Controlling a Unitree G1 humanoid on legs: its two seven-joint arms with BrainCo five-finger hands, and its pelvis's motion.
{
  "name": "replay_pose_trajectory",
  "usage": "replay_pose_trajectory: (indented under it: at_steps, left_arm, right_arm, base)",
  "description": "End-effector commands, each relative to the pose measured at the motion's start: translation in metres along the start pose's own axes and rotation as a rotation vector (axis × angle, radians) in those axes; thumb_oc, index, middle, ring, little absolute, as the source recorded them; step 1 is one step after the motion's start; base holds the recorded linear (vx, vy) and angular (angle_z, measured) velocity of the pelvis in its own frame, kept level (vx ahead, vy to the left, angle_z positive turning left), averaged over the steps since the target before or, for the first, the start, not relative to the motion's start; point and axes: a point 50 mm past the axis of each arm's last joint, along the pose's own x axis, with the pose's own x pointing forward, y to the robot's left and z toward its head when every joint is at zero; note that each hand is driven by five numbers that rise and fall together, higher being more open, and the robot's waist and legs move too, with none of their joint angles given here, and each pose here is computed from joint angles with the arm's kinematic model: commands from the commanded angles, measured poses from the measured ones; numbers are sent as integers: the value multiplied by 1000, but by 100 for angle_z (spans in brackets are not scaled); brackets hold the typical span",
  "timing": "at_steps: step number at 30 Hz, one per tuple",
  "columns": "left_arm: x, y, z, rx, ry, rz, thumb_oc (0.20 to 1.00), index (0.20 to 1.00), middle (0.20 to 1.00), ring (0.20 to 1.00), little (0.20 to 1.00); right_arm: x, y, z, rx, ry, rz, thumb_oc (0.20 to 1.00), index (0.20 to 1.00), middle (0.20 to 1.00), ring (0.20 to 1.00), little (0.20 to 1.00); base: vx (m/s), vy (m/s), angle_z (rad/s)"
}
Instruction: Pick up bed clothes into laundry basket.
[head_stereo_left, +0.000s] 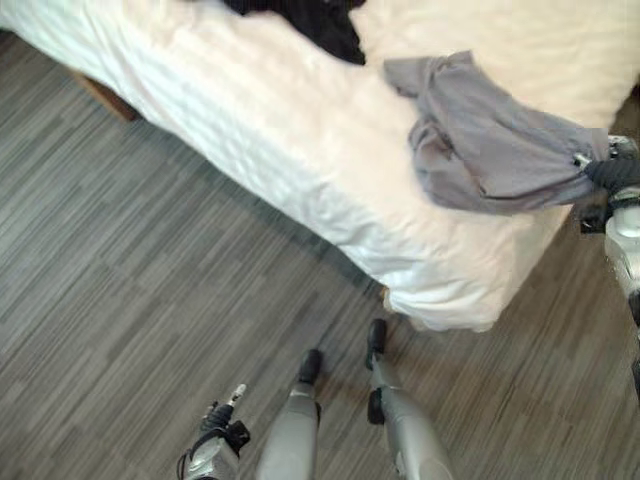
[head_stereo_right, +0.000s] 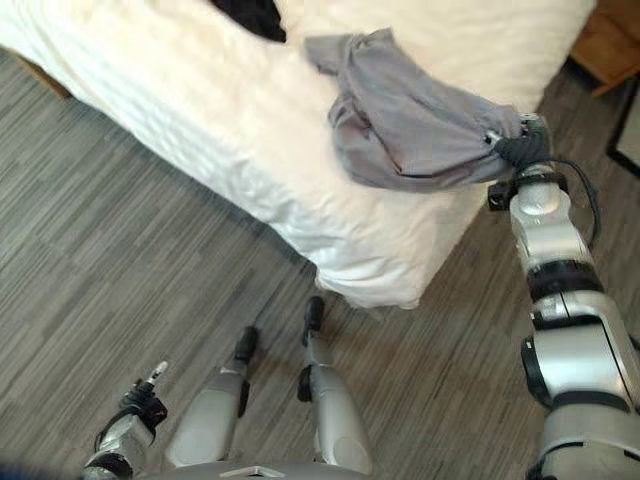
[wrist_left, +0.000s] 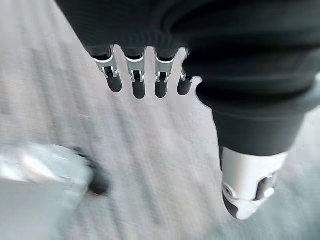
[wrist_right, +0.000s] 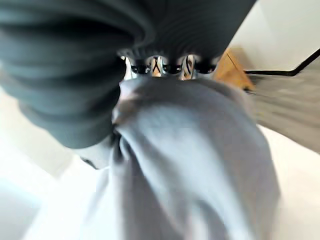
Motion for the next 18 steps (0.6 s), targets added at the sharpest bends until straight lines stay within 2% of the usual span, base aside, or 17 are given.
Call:
replay_pose_trajectory:
  at_steps: [1, 4, 7, 11, 14, 18]
  left_arm:
    - [3, -4, 26, 0, -130, -6, 1000, 1000, 1000, 1000, 1000]
    - [-6, -17, 64, 24, -303, -108, 1000, 1000, 1000, 1000, 1000]
    - [-27, -28, 111, 53, -518, -196, 1000, 1000, 1000, 1000, 1000]
    - [-42, -42, 132, 58, -624, -285, 1000, 1000, 1000, 1000, 1000]
    - [-44, -46, 126, 20, -603, -312, 1000, 1000, 1000, 1000, 1000]
    - [-49, -51, 122, -8, -596, -332, 1000, 1000, 1000, 1000, 1000]
  right_arm:
    - [6, -15, 7, 98, -56, -87, 200, 200, 200, 200, 200]
    - [-31, -19, -7, 241, -61, -113, 200, 200, 200, 200, 200]
    - [-62, -4, -20, 383, -21, -69, 200, 200, 200, 200, 200]
    - [-89, 10, -37, 429, 77, -21, 200, 200, 200, 200, 200]
    - [-100, 15, -40, 488, 97, -26, 200, 200, 200, 200, 200]
    - [-92, -3, -13, 445, -29, -46, 200, 200, 200, 200, 200]
  base:
    - [87, 48, -7]
    - [46, 54, -11]
    - [24, 62, -25]
    - [14, 20, -18]
    - [50, -16, 3]
    - [27, -26, 9]
